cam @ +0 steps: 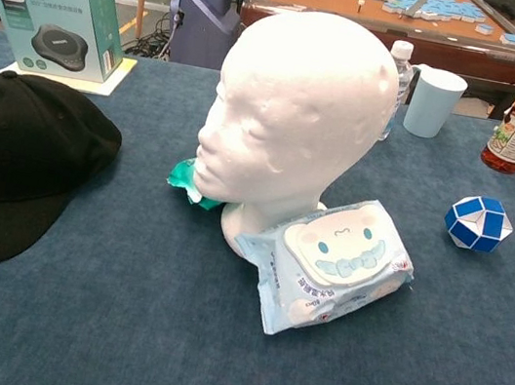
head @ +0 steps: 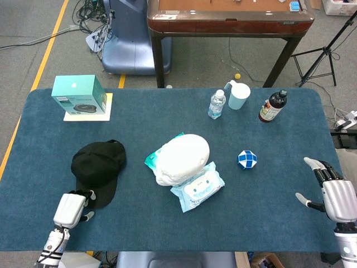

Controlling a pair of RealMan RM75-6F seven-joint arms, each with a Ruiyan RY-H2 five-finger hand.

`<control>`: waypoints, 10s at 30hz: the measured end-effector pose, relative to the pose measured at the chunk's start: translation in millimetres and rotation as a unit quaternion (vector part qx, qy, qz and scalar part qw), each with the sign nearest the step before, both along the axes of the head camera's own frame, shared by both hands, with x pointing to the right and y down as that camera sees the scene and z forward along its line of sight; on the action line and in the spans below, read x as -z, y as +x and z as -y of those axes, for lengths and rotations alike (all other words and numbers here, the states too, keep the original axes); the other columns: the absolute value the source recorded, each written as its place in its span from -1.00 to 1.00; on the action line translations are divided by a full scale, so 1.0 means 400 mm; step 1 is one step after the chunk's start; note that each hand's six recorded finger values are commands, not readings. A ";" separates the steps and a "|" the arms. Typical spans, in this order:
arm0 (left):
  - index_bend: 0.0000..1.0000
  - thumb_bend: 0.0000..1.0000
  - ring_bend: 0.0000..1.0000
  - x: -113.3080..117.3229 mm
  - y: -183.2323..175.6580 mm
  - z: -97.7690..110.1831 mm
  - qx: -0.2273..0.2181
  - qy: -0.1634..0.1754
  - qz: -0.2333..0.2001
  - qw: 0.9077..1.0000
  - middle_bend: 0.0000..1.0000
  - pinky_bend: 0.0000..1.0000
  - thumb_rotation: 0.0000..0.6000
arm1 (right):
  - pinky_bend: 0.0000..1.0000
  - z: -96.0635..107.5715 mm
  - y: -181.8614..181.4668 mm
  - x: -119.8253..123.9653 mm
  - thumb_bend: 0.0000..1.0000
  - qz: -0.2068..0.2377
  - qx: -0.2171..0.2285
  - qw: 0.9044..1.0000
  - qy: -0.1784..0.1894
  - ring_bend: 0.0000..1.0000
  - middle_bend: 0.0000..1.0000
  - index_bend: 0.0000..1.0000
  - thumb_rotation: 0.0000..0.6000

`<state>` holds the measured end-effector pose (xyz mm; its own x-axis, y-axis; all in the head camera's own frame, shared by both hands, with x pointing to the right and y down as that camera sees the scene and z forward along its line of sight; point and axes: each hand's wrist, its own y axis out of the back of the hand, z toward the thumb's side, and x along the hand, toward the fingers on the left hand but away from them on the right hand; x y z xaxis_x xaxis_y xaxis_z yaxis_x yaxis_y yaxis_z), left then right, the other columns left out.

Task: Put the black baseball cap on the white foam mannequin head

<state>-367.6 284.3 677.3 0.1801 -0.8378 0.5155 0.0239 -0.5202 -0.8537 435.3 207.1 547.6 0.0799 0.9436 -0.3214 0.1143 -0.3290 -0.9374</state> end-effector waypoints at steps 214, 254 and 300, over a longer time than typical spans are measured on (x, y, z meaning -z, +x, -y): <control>0.74 -0.14 0.05 0.302 0.490 0.251 -0.106 0.401 -0.279 0.866 0.28 0.02 1.00 | -0.17 0.057 0.159 0.017 -1.00 0.011 -0.107 0.994 0.005 -0.64 -0.53 -0.64 1.00; 0.62 -0.14 0.03 0.250 0.551 0.138 -0.169 0.388 -0.252 0.871 0.25 0.02 1.00 | -0.17 0.065 0.174 0.005 -1.00 0.011 -0.118 0.993 -0.006 -0.64 -0.53 -0.64 1.00; -0.45 -0.57 -0.20 0.165 0.202 0.174 -0.049 0.249 -0.016 0.967 -0.07 -0.08 1.00 | -0.17 0.064 0.151 -0.018 -1.00 -0.005 -0.107 0.994 -0.021 -0.64 -0.53 -0.64 1.00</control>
<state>-286.9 214.9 611.2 0.2811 -0.9586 0.0461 0.0229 -0.0413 -0.9989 495.6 181.5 554.8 -0.1252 0.9241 -0.3611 0.1766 -0.3374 -0.9246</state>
